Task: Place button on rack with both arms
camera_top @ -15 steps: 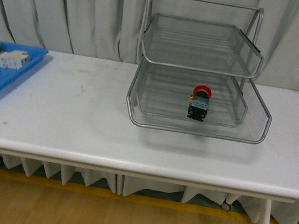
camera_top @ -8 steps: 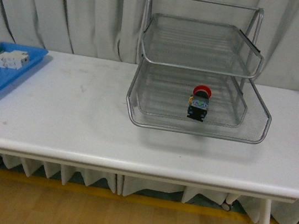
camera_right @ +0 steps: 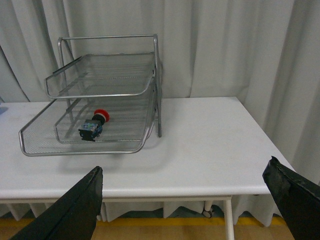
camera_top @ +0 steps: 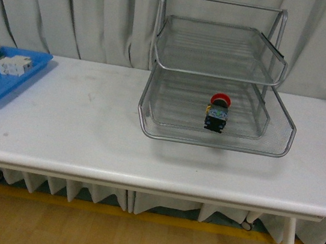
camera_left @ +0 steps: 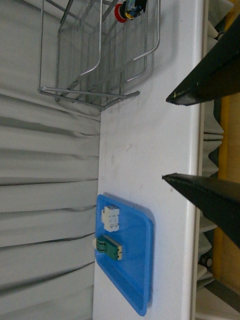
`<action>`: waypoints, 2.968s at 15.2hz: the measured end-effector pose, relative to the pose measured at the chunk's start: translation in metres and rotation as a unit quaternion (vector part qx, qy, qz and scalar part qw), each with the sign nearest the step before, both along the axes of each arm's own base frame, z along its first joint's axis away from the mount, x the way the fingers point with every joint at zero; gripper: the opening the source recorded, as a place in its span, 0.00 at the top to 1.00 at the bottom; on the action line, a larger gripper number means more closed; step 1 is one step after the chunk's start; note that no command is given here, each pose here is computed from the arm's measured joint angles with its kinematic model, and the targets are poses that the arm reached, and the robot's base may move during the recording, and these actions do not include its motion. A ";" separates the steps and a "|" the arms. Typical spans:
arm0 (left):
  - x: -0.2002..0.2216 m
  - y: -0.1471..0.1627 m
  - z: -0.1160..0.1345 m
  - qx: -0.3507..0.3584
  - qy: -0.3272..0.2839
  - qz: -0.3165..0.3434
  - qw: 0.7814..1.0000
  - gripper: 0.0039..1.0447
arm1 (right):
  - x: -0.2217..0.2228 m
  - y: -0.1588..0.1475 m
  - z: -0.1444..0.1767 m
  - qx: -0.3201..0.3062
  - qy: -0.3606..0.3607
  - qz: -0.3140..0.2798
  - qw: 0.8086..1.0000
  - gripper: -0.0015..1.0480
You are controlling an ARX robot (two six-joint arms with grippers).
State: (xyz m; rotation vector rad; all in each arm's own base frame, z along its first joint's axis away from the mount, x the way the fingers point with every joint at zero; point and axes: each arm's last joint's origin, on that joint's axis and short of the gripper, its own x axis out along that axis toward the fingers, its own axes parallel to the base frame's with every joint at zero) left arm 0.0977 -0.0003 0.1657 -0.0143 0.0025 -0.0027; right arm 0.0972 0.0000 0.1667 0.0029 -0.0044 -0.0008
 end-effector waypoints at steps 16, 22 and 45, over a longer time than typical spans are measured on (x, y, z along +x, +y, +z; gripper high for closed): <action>0.000 0.000 0.000 0.001 0.000 0.000 1.000 0.06 | 0.133 0.006 0.075 0.116 0.012 0.058 0.991 0.06; 0.000 0.000 0.000 0.001 0.000 0.000 1.000 0.06 | 0.274 0.103 0.056 0.123 0.241 0.143 0.952 0.34; 0.000 0.000 0.000 0.001 0.000 0.000 1.000 0.06 | 0.313 0.144 -0.053 0.064 0.454 0.130 0.879 0.98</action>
